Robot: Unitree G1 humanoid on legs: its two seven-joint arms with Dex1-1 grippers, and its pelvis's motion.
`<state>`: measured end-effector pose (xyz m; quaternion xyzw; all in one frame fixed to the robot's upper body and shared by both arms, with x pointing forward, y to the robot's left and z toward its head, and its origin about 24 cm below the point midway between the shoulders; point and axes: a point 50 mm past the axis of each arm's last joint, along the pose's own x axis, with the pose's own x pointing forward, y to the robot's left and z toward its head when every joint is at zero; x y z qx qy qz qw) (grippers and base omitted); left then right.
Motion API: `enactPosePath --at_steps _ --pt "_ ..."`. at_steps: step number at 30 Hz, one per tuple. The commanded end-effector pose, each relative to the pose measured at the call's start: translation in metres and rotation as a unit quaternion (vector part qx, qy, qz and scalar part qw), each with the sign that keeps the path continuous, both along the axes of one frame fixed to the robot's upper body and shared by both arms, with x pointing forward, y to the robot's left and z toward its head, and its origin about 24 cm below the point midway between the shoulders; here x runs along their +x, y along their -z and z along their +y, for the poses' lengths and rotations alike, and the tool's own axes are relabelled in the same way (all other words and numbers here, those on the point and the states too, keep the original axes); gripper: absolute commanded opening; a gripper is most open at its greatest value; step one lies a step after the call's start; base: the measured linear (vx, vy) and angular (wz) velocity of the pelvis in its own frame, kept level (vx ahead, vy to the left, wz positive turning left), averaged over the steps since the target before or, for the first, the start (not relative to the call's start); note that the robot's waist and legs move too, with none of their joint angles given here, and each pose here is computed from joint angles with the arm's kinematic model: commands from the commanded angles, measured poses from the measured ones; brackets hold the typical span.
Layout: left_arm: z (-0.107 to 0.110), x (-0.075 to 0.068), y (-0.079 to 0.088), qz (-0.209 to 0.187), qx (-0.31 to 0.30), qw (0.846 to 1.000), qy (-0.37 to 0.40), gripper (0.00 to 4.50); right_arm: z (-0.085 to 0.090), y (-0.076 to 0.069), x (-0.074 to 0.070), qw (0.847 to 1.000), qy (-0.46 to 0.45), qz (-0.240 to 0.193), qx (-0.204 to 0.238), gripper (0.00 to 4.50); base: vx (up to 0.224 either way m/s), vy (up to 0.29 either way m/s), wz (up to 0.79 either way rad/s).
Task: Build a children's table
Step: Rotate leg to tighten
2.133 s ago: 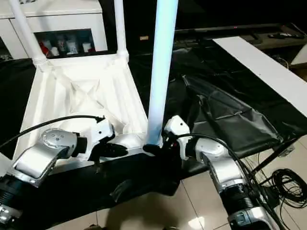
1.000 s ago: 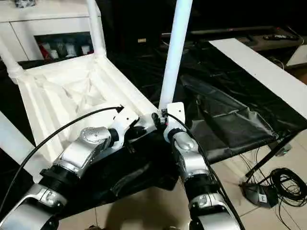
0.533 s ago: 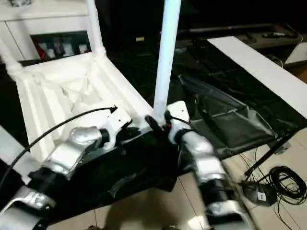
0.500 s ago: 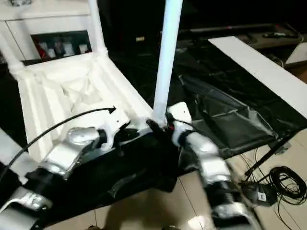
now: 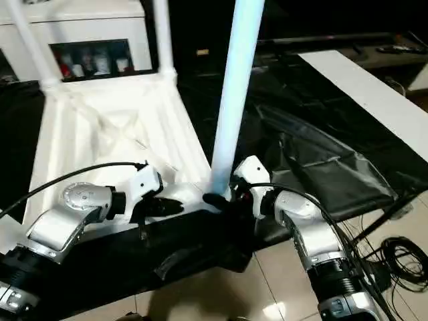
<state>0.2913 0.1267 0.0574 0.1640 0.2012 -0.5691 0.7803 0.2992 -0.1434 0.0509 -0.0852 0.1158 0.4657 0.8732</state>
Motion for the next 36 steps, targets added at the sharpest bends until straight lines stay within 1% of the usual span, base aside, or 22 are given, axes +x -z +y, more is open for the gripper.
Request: enactPosePath --at_steps 1,4,6,8,10,11,15,20,21,23,24,27,30,31,32,33,35,36 --pt "-0.011 -0.004 -0.005 -0.002 -0.014 0.999 0.035 0.00 0.000 -0.001 0.000 1.000 -0.004 0.003 -0.001 3.71 0.000 0.000 0.00" --pt "-0.011 -0.004 -0.006 -0.001 -0.014 0.999 0.036 0.00 0.001 0.001 -0.001 1.000 -0.011 0.009 -0.005 3.71 0.000 0.000 0.00" --pt "-0.010 -0.004 -0.007 0.000 -0.014 0.999 0.036 0.00 -0.001 0.003 -0.001 1.000 -0.014 0.011 -0.021 3.45 0.000 0.000 0.00" --pt "-0.010 -0.005 -0.007 0.000 -0.013 0.999 0.036 0.00 -0.001 0.004 -0.002 0.999 -0.015 0.013 -0.027 3.34 0.000 0.000 0.00" --pt "-0.009 -0.005 -0.007 0.000 -0.013 0.999 0.036 0.00 -0.001 0.005 -0.002 0.999 -0.015 0.014 -0.026 3.12 0.000 0.000 0.00" --pt "-0.009 -0.005 -0.007 0.001 -0.012 0.999 0.036 0.00 -0.001 0.004 -0.002 0.999 -0.014 0.015 -0.024 2.94 0.000 0.000 0.00" --pt "-0.009 -0.004 -0.007 0.000 -0.012 0.999 0.035 0.00 -0.001 0.005 -0.002 1.000 -0.013 0.015 -0.023 2.77 0.000 0.000 0.00" --pt "-0.009 -0.004 -0.007 0.001 -0.013 0.999 0.031 0.00 -0.001 0.005 -0.002 1.000 -0.002 0.016 -0.011 2.69 0.000 0.000 0.00" --pt "-0.009 -0.004 -0.006 0.003 -0.016 1.000 0.026 0.00 0.000 0.007 -0.001 1.000 0.015 0.021 0.003 2.69 0.000 0.000 0.00" --pt "-0.011 -0.003 -0.005 0.004 -0.018 1.000 0.020 0.00 0.001 0.008 0.000 0.999 0.032 0.027 0.015 2.69 0.000 0.000 0.00" --pt "-0.013 -0.001 -0.003 0.002 -0.021 1.000 0.004 0.00 0.002 0.011 0.002 0.997 0.062 0.029 0.020 2.68 0.000 0.000 0.00" --pt "-0.025 0.010 0.005 -0.006 -0.020 0.998 -0.051 0.00 0.009 0.023 0.009 0.987 0.155 0.036 0.029 2.68 0.000 0.000 0.00" --pt "-0.041 0.020 0.009 -0.011 -0.023 0.994 -0.105 0.00 0.020 0.030 0.016 0.967 0.245 0.048 0.043 2.67 0.000 0.000 0.00" --pt "-0.041 0.020 0.009 -0.011 -0.023 0.994 -0.105 0.00 0.020 0.030 0.016 0.967 0.245 0.048 0.043 2.67 0.000 0.000 0.00" --pt "-0.047 0.022 0.010 -0.011 -0.022 0.993 -0.118 0.00 0.024 0.031 0.018 0.960 0.270 0.054 0.048 2.67 0.000 0.000 0.00" --pt "-0.055 0.026 0.012 -0.014 -0.022 0.990 -0.141 0.00 0.030 0.033 0.021 0.952 0.299 0.056 0.045 2.67 0.000 0.000 0.00" --pt "-0.072 0.033 0.014 -0.025 -0.013 0.984 -0.177 0.00 0.040 0.036 0.029 0.935 0.350 0.048 0.020 2.67 0.000 0.000 0.00" --pt "-0.073 0.033 0.014 -0.026 -0.012 0.983 -0.179 0.00 0.041 0.036 0.031 0.932 0.358 0.048 0.019 2.67 0.000 0.000 0.00"
